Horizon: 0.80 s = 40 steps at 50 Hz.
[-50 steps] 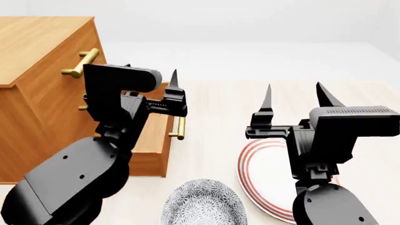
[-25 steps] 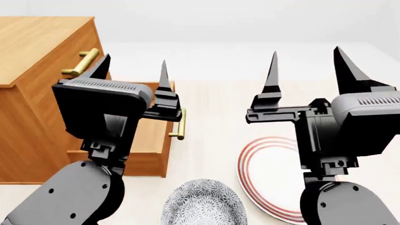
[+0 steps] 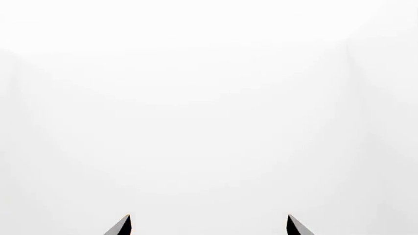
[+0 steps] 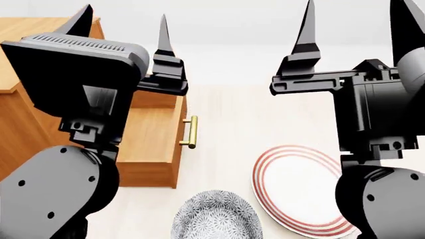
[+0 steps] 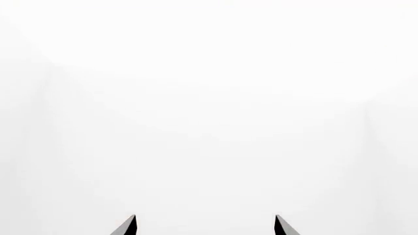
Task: Open the bottom drawer of the cabinet.
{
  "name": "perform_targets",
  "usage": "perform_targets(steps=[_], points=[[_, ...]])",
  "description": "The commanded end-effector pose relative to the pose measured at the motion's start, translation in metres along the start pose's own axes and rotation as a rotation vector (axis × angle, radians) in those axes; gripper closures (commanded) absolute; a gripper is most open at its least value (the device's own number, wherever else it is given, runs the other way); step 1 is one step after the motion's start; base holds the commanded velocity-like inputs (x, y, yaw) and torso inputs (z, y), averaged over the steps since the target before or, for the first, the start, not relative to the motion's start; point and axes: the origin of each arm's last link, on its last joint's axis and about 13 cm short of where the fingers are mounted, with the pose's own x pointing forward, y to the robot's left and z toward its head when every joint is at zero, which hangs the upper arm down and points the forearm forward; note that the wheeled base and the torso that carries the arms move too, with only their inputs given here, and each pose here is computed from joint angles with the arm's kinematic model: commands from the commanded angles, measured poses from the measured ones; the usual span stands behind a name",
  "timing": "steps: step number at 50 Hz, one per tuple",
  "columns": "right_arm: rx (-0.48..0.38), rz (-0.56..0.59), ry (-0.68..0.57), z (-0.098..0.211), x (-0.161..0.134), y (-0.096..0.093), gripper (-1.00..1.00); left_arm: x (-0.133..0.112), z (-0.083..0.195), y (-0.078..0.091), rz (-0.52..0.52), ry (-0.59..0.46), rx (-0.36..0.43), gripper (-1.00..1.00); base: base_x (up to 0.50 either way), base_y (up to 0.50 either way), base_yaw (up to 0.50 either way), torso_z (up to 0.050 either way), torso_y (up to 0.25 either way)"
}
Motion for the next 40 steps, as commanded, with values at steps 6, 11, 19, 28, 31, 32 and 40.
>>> perform_targets(steps=[6, 11, 19, 28, 31, 32, 40], points=[[-0.013, 0.010, -0.118, 0.021, 0.011, -0.001, -1.00, 0.006, 0.013, 0.001, 0.004, -0.071, 0.028, -1.00, 0.00, 0.00, 0.00, 0.000, 0.000], [-0.028, 0.016, -0.156, 0.025, 0.012, 0.001, -1.00, 0.004, 0.012, 0.001, 0.006, -0.089, 0.023, -1.00, 0.00, 0.00, 0.00, 0.000, 0.000], [-0.023, 0.019, -0.182, 0.029, 0.012, 0.002, -1.00, 0.000, 0.012, 0.002, 0.006, -0.099, 0.029, -1.00, 0.00, 0.00, 0.00, 0.000, 0.000], [-0.023, 0.023, -0.200, 0.032, 0.011, 0.003, -1.00, -0.002, 0.017, 0.003, 0.016, -0.130, 0.030, -1.00, 0.00, 0.00, 0.00, 0.000, 0.000], [-0.024, 0.024, -0.211, 0.033, 0.011, 0.003, -1.00, -0.003, 0.019, 0.003, 0.020, -0.145, 0.030, -1.00, 0.00, 0.00, 0.00, 0.000, 0.000], [-0.023, 0.025, -0.214, 0.034, 0.011, 0.004, -1.00, -0.003, 0.019, 0.003, 0.018, -0.149, 0.031, -1.00, 0.00, 0.00, 0.00, 0.000, 0.000], [-0.020, 0.024, -0.227, 0.036, 0.010, 0.003, -1.00, -0.004, 0.020, 0.003, 0.018, -0.162, 0.033, -1.00, 0.00, 0.00, 0.00, 0.000, 0.000]])
